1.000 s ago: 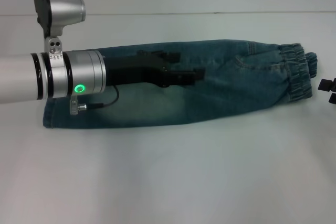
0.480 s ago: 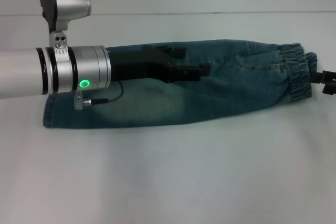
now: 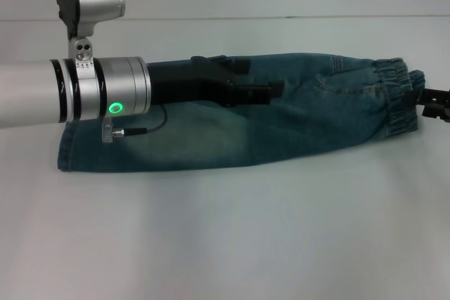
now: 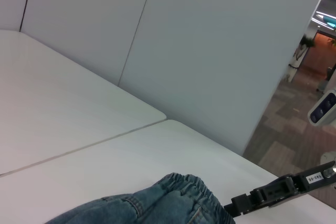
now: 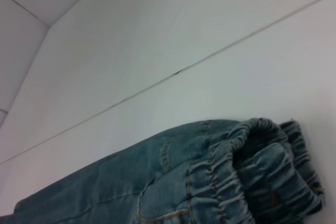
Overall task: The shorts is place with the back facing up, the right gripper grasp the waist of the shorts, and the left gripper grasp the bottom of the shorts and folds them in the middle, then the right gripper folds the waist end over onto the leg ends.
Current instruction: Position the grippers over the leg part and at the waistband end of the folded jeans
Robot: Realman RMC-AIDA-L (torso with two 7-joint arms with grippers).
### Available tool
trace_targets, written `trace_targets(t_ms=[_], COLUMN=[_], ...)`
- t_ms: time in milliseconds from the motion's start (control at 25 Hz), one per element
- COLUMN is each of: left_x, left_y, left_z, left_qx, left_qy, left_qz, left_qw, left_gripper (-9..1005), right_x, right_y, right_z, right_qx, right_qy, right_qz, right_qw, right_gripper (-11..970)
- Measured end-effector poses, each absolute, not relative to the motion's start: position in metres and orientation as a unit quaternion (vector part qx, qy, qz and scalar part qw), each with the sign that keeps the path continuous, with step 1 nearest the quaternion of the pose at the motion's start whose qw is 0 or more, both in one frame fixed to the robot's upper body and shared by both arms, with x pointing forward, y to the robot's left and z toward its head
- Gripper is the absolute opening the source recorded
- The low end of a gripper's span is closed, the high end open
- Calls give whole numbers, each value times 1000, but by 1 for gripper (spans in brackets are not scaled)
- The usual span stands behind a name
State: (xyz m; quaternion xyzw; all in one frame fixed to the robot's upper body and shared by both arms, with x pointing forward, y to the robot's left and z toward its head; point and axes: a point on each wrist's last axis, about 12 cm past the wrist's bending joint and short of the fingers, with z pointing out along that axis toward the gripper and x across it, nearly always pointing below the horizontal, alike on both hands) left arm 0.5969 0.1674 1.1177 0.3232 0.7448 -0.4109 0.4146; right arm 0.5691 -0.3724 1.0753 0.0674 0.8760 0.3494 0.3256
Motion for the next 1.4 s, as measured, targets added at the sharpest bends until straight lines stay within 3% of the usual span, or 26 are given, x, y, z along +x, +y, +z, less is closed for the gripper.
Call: trace_targets(t_ms=[1400], left_x=[599], left_y=[162], left_z=[1122], left_qx=[328], left_qy=[736], left_qz=[-416], left_qw=[421], left_gripper=[918], right_x=[582], right_y=[-344], right_z=[1068], right_qx=[44], right_qy=[873], right_qz=[345], right_qw=[342], right_gripper=[778])
